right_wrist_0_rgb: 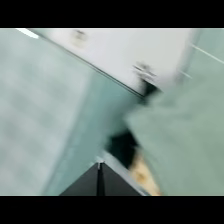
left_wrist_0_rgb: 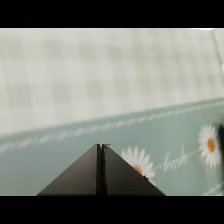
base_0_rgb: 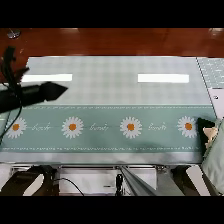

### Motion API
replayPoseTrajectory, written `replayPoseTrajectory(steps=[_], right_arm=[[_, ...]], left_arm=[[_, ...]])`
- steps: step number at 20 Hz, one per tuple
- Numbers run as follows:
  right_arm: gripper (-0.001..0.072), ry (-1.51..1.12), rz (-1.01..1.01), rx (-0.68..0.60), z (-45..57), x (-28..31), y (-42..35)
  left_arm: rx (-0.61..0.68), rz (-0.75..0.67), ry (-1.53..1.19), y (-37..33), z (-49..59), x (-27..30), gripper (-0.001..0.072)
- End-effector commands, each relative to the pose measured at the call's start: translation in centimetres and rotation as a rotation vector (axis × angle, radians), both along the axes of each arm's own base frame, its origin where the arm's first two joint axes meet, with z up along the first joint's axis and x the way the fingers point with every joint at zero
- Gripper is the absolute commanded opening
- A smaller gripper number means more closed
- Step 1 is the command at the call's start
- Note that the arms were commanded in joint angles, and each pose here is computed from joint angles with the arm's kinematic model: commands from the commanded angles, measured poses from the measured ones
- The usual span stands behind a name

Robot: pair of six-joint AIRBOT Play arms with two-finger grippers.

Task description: Fold the shirts.

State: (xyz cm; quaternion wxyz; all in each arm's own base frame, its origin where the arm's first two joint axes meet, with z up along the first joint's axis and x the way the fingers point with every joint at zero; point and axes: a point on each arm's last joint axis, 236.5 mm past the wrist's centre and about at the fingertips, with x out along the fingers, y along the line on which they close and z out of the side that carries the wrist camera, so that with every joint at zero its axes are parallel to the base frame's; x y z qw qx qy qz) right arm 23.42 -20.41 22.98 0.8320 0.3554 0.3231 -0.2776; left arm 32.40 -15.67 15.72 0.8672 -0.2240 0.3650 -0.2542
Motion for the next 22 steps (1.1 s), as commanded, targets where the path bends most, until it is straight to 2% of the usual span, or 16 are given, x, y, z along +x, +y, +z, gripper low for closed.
replayPoseTrajectory(steps=[1, 3, 5, 6, 8, 10, 13, 16, 20, 22], right_arm=[[0.0018, -0.431, 0.39, -0.024, 8.6, 13.0, 8.3], [0.0018, -0.33, 0.644, -0.076, 5.2, 17.3, 16.9], [0.0019, -0.113, 0.902, -0.248, -1.3, 19.3, 23.9], [0.0019, 0.052, 1.006, -0.338, -5.9, 19.3, 26.6], [0.0018, 0.364, 1.011, -0.444, -14.4, 18.2, 27.7], [0.0017, 0.564, 0.957, -0.418, -20.4, 16.2, 27.0], [0.0018, 0.688, 0.871, -0.324, -24.1, 14.4, 24.3], [0.0019, 0.675, 0.832, -0.22, -24.4, 14.1, 24.0], [0.0019, 0.71, 0.852, -0.263, -24.3, 13.8, 22.7], [0.0019, 0.715, 0.857, -0.234, -24.4, 13.4, 23.3]], left_arm=[[-0.027, -0.081, -0.092, -2.9, 6.3, 4.5, 0.0034], [0.039, -0.199, -0.196, -6.7, 9.3, 6.6, 0.0034], [0.204, -0.26, -0.221, -9.3, 7.4, 8.1, 0.0034], [0.281, -0.246, -0.161, -9.5, 4.5, 8.6, 0.0034], [0.483, -0.19, 0.057, -7.2, -3.9, 8.1, 0.0034], [0.647, -0.14, 0.268, -2.9, -11.0, 6.3, 0.0036], [0.674, -0.078, 0.42, 1.4, -15.9, 4.7, 0.0035], [0.544, -0.01, 0.439, 1.0, -16.6, 5.9, 0.0036], [0.513, -0.01, 0.441, 0.4, -16.6, 6.0, 0.0036], [0.516, -0.013, 0.447, 0.5, -16.6, 5.8, 0.0036]])
